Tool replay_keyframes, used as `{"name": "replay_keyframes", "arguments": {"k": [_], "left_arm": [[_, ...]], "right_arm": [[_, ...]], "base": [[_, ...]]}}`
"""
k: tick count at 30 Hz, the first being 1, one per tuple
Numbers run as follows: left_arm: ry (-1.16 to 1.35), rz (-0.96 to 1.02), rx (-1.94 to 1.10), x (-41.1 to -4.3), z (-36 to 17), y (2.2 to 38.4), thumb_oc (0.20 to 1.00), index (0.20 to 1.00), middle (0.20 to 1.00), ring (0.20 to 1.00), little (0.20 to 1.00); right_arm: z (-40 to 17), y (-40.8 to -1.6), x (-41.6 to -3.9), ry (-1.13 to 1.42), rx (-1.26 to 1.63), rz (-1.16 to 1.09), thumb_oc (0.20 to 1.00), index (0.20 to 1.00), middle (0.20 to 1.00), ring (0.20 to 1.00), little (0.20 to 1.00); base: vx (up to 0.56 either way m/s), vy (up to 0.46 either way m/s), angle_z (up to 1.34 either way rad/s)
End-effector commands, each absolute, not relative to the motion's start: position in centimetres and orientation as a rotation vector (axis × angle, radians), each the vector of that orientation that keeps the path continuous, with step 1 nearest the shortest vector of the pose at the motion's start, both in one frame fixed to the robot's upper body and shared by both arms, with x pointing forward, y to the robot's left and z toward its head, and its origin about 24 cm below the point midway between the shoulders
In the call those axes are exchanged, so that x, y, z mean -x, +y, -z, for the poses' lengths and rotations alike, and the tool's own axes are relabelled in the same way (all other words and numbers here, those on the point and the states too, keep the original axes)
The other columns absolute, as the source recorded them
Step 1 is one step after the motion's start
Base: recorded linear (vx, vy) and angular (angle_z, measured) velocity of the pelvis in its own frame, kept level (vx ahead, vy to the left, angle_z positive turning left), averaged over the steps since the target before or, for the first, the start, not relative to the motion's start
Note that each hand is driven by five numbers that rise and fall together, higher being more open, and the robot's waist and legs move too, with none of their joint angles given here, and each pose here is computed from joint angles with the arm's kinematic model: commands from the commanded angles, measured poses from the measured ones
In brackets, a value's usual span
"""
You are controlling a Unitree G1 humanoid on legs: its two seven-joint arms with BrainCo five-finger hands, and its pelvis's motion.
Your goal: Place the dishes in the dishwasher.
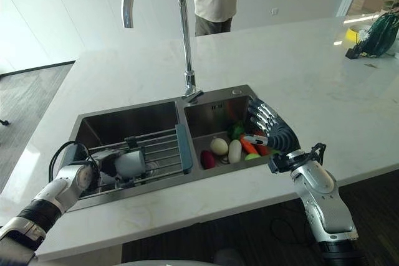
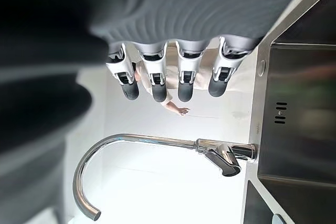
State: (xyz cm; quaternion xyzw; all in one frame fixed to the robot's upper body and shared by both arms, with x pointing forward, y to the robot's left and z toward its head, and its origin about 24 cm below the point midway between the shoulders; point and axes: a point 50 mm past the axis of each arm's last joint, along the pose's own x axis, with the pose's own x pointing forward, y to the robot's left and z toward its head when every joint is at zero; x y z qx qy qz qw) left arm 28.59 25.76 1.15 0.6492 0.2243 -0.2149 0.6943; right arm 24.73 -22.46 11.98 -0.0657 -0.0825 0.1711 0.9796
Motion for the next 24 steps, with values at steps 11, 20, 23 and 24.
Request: {"name": "replay_keyframes", "arguments": {"k": [11,20,23,24], "left_arm": [[0.895,0.482,-1.221,-23.4,8.1,25.6,0.200,0.200,0.200,0.200,0.200],[0.566,0.309,-1.263,-26.7,3.5,26.4,0.200,0.200,0.200,0.200,0.200],[0.362,0.219,-1.290,-28.5,-1.7,27.3,0.200,0.200,0.200,0.200,0.200],[0.289,0.176,-1.307,-28.7,-3.3,27.6,0.200,0.200,0.200,0.200,0.200]], "right_arm": [[-14.4,-20.6,-25.4,-0.315,0.132,-0.423,1.000,1.000,1.000,1.000,1.000],[-14.1,-21.4,-25.1,-0.313,0.160,-0.378,1.000,1.000,1.000,1.000,1.000],[-14.3,-22.8,-24.8,-0.316,0.163,-0.312,1.000,1.000,1.000,1.000,1.000],[-14.2,-23.0,-24.7,-0.312,0.168,-0.303,1.000,1.000,1.000,1.000,1.000]], "base": [[0.00,0.003,-0.11],[-0.01,-0.001,0.02],[0.00,-0.002,0.01],[0.00,-0.007,0.04]]}}
